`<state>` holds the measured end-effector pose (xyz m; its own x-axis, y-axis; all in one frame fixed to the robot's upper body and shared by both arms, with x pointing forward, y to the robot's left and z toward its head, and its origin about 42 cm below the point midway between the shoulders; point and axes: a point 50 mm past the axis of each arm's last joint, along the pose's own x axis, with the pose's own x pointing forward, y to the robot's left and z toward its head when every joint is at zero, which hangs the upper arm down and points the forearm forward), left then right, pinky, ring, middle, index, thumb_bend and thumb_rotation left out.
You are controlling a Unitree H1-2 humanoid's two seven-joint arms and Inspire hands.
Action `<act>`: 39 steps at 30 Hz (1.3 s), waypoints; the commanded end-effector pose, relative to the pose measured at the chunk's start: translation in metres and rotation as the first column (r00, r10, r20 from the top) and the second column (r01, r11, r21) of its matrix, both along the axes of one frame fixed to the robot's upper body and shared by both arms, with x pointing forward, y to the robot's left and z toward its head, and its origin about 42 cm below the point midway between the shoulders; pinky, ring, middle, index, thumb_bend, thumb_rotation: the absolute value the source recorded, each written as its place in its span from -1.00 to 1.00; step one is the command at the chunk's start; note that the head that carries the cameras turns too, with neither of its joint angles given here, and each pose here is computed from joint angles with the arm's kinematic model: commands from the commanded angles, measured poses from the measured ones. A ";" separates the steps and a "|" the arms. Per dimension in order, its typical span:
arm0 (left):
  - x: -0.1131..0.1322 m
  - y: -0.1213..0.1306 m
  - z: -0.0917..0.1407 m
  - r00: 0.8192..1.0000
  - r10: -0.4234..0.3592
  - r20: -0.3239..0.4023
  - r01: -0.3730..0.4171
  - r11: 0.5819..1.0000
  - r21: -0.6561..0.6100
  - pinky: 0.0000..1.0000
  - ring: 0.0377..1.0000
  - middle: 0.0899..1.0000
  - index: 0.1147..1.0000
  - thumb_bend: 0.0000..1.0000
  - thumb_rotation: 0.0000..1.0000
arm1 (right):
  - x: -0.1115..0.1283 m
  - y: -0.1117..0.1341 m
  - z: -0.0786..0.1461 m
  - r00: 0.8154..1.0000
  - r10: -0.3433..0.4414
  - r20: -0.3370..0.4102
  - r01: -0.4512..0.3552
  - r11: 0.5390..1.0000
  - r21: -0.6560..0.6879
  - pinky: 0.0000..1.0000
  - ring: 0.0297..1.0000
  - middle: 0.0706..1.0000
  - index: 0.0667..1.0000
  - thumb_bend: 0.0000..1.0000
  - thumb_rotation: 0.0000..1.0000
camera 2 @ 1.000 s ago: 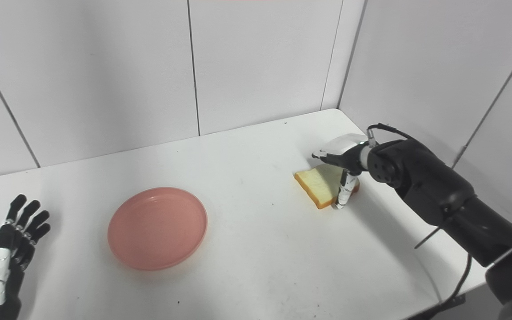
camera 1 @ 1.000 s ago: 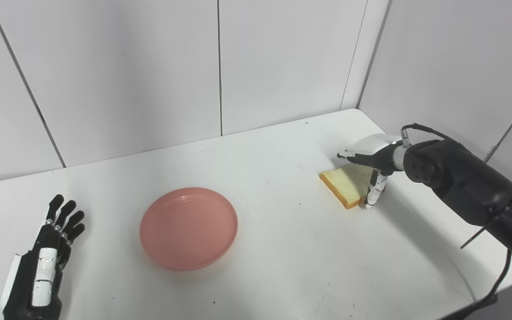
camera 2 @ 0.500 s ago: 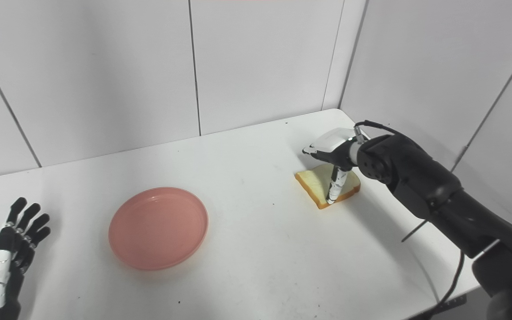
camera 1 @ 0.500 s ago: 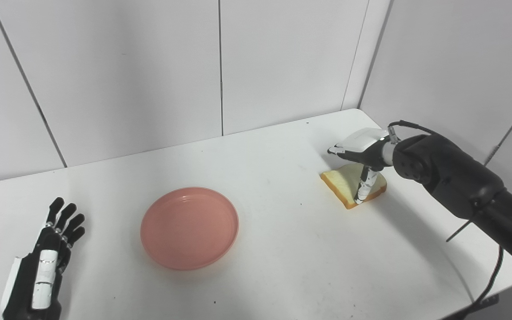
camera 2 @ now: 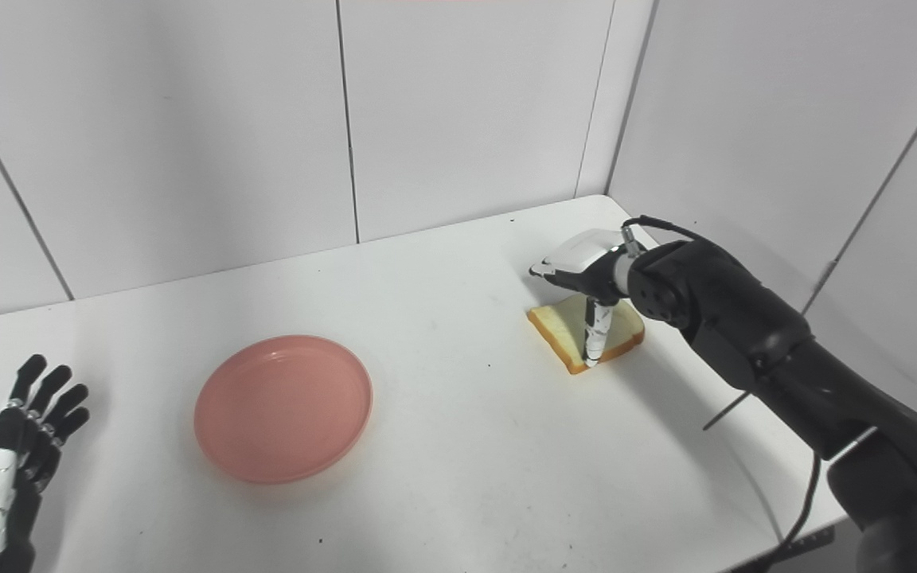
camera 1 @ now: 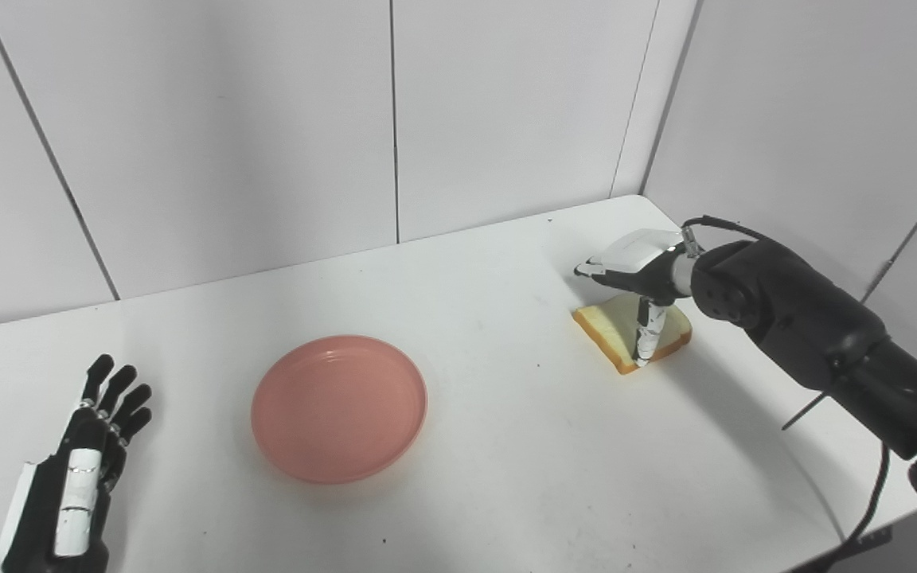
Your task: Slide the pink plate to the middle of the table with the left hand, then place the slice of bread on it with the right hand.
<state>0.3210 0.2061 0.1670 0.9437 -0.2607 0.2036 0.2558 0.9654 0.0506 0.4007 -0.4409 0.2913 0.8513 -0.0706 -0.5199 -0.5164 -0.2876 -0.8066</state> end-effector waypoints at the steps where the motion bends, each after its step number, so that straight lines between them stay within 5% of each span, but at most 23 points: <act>1: 0.002 0.001 0.017 0.997 -0.012 0.073 0.011 1.000 0.004 0.85 0.85 0.91 0.94 0.46 0.90 | -0.003 -0.003 0.011 0.999 -0.041 -0.002 0.041 0.999 -0.005 0.86 1.00 1.00 1.00 1.00 -0.42; 21: 0.001 -0.002 0.021 0.998 -0.024 0.061 0.024 1.000 -0.005 0.84 0.85 0.92 0.95 0.45 0.88 | -0.017 -0.001 0.034 0.995 -0.074 -0.072 0.070 0.996 -0.060 0.93 1.00 1.00 1.00 1.00 -0.22; 35: -0.001 -0.001 0.021 0.997 -0.021 0.071 0.021 1.000 -0.001 0.85 0.84 0.92 0.95 0.43 0.90 | -0.012 -0.009 0.014 0.992 -0.100 -0.080 0.097 0.994 -0.045 0.90 1.00 1.00 1.00 1.00 -0.28; 39: -0.002 -0.001 0.021 0.997 -0.020 0.069 0.021 1.000 -0.009 0.85 0.84 0.91 0.94 0.44 0.89 | -0.009 -0.014 0.003 0.991 -0.122 -0.056 0.121 0.992 -0.021 0.73 0.96 1.00 1.00 1.00 -0.35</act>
<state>0.3191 0.2051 0.1739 0.9400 -0.2668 0.2127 0.2635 0.9636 0.0443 0.3889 -0.4491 0.2800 0.7784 -0.1663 -0.6053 -0.6277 -0.2202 -0.7467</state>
